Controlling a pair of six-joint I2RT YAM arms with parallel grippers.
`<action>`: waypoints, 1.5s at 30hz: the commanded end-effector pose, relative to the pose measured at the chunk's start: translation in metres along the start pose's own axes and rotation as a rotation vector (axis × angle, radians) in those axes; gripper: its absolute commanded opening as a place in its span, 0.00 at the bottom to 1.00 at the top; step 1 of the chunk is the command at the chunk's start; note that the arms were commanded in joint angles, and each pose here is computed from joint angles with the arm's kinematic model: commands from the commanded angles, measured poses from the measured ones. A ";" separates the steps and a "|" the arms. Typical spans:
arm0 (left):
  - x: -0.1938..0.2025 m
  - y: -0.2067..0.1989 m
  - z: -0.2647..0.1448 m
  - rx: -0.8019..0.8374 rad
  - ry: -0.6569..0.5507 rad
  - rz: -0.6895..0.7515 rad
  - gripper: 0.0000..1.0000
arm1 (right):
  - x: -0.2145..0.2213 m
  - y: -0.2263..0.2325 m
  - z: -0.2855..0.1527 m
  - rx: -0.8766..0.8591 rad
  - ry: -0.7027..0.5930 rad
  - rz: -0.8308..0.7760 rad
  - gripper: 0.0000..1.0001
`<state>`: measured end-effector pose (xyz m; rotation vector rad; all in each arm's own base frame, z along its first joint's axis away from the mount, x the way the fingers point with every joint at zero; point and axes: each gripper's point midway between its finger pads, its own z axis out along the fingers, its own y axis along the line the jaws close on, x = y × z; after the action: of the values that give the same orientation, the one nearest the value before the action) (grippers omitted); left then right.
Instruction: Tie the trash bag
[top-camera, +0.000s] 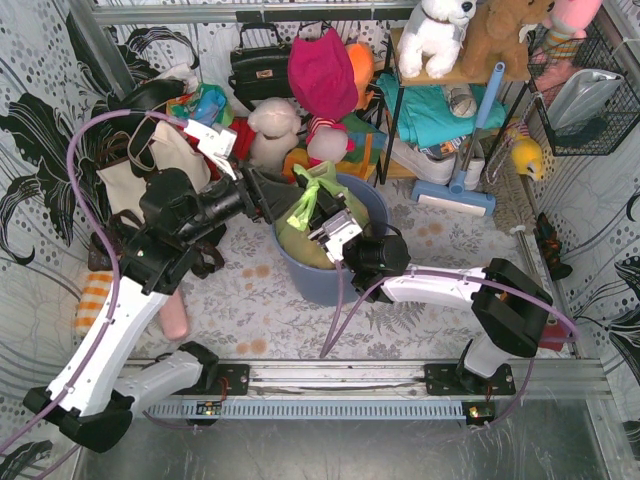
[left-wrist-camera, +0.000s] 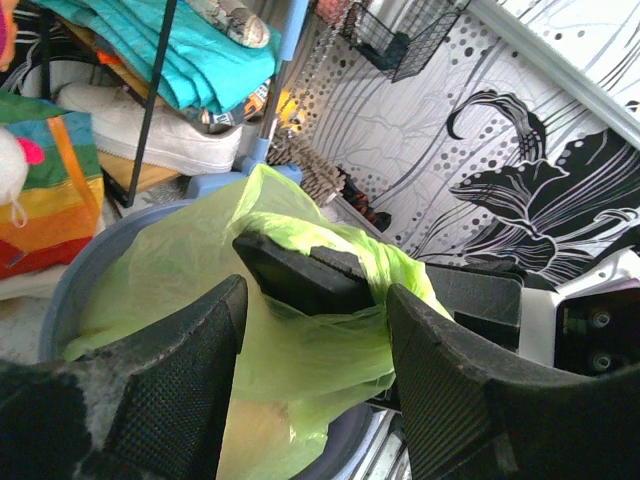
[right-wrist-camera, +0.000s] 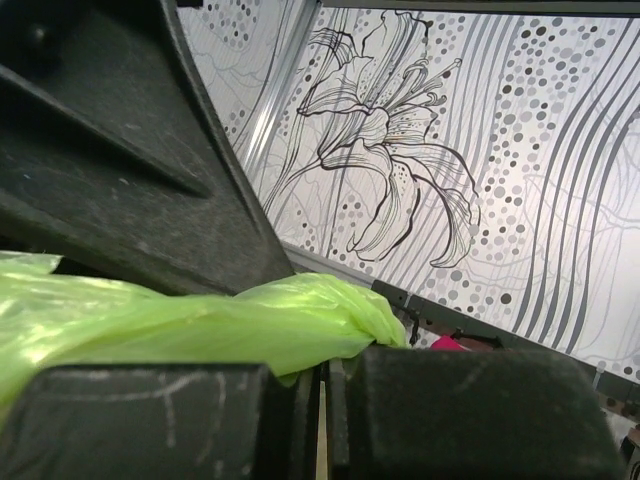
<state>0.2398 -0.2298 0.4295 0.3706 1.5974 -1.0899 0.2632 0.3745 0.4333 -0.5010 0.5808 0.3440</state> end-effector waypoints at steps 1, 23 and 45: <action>-0.024 0.003 -0.019 -0.109 -0.054 0.072 0.66 | -0.043 -0.036 0.006 0.109 -0.131 -0.014 0.00; -0.057 0.001 0.024 -0.074 -0.092 -0.026 0.62 | -0.046 -0.036 0.006 0.106 -0.141 -0.021 0.00; -0.031 0.001 0.027 -0.033 0.016 -0.008 0.37 | -0.044 -0.037 0.007 0.111 -0.134 -0.029 0.06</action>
<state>0.2743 -0.2373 0.4505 0.2939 1.6517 -1.0509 0.2617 0.3675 0.4415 -0.4924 0.5639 0.3158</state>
